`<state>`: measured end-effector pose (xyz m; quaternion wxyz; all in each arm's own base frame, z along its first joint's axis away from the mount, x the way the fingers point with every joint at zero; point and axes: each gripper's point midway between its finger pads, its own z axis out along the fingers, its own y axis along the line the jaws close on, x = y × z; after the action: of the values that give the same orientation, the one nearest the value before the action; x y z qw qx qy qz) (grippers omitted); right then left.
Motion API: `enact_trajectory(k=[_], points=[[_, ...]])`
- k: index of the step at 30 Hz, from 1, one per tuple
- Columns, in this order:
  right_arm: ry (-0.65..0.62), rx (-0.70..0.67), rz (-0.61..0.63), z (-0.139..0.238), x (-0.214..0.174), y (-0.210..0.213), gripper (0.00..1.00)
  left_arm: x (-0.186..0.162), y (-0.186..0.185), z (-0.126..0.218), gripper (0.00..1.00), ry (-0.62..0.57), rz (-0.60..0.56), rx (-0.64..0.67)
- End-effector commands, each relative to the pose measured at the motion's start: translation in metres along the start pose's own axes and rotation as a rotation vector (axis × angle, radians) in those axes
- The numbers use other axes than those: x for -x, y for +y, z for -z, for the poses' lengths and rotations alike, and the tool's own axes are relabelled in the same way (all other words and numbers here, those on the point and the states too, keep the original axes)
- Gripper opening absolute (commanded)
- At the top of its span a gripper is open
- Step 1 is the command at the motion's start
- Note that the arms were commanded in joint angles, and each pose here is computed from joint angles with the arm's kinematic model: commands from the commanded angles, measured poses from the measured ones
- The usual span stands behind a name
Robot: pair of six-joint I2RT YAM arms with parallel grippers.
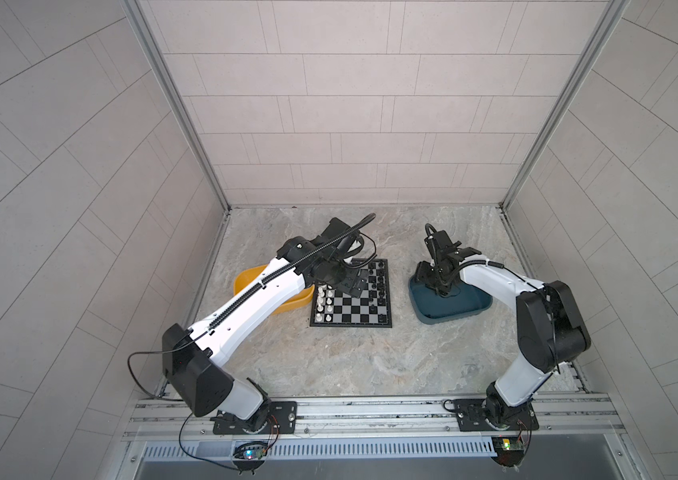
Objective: Set up the chess pieces on the board
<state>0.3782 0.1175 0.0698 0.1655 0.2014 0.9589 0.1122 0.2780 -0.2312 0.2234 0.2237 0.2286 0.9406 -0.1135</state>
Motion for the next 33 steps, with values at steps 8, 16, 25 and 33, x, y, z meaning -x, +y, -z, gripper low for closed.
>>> enact_trajectory(k=[8,16,25,33], points=[[0.027,-0.266,0.28,0.012,0.014,-0.053,0.68,-0.002,-0.004,-0.008,1.0,0.006,0.028,-0.035],[0.171,-0.237,0.431,-0.01,0.01,-0.061,0.67,-0.003,-0.015,-0.018,1.0,0.038,0.033,-0.098],[0.232,-0.109,0.439,-0.036,0.014,-0.055,0.66,-0.006,-0.016,-0.023,1.0,0.06,0.031,-0.109],[0.209,-0.005,0.42,-0.032,0.013,-0.038,0.63,-0.009,-0.016,-0.024,1.0,0.072,0.036,-0.121]])
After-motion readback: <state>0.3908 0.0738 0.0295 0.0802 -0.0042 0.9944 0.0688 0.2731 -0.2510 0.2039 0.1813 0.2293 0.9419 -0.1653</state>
